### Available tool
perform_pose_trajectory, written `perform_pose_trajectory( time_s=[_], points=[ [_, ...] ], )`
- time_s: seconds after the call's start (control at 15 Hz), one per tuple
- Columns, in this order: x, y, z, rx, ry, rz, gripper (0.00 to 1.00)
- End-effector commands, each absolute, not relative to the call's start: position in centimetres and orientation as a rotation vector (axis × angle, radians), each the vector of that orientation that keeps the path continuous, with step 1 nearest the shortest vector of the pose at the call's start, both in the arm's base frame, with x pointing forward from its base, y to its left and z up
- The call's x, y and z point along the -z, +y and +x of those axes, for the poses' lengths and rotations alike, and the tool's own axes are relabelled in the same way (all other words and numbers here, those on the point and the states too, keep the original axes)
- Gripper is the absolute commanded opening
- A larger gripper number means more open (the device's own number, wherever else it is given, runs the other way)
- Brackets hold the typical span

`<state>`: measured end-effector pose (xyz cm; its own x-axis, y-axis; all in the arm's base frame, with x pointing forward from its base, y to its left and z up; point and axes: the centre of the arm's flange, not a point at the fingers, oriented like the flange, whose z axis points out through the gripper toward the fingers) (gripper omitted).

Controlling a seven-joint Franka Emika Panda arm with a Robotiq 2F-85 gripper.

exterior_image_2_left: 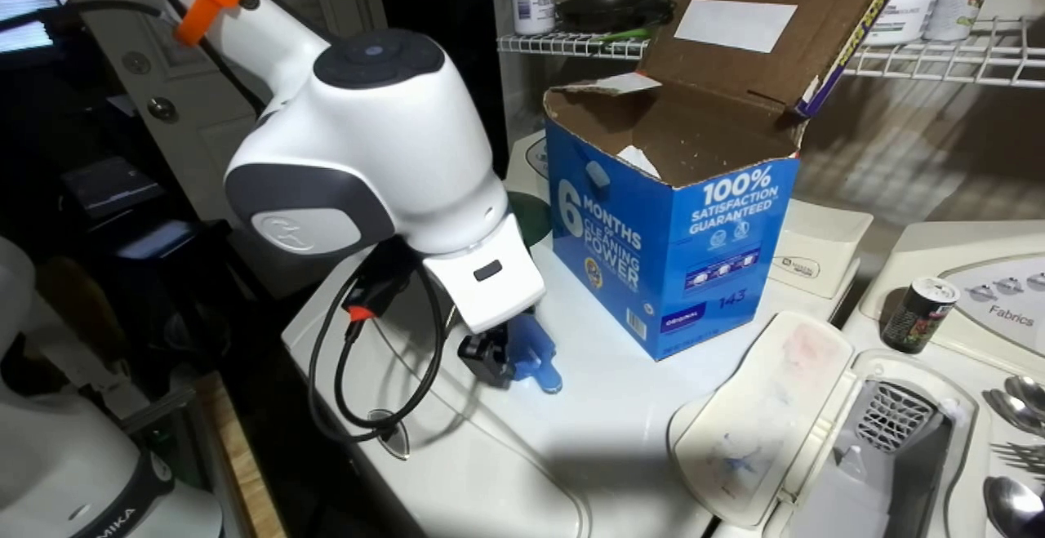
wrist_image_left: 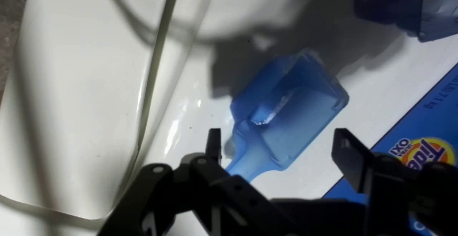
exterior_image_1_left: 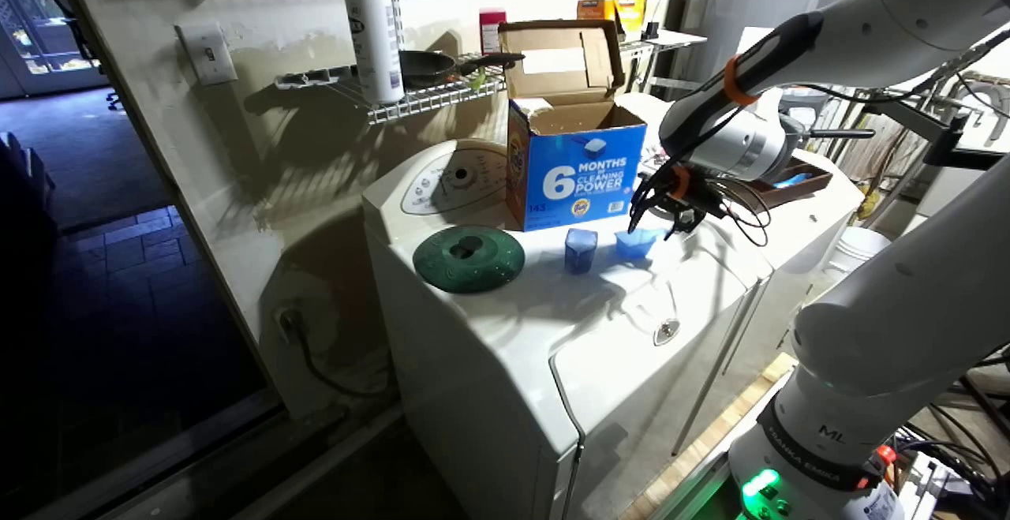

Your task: Unstack the scoops, then turn the right scoop to the right and stack the scoops together

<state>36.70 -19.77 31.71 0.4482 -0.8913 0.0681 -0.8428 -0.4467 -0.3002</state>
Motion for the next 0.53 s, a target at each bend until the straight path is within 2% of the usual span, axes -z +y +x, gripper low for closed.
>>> perform_pose_trajectory(
  time_s=[0.0,0.47],
  points=[
    [-33.9,-18.8,37.7,0.325,1.312,-2.618,1.00],
    [-35.6,-18.5,39.7,0.003,0.924,-2.910,1.00]
  ],
)
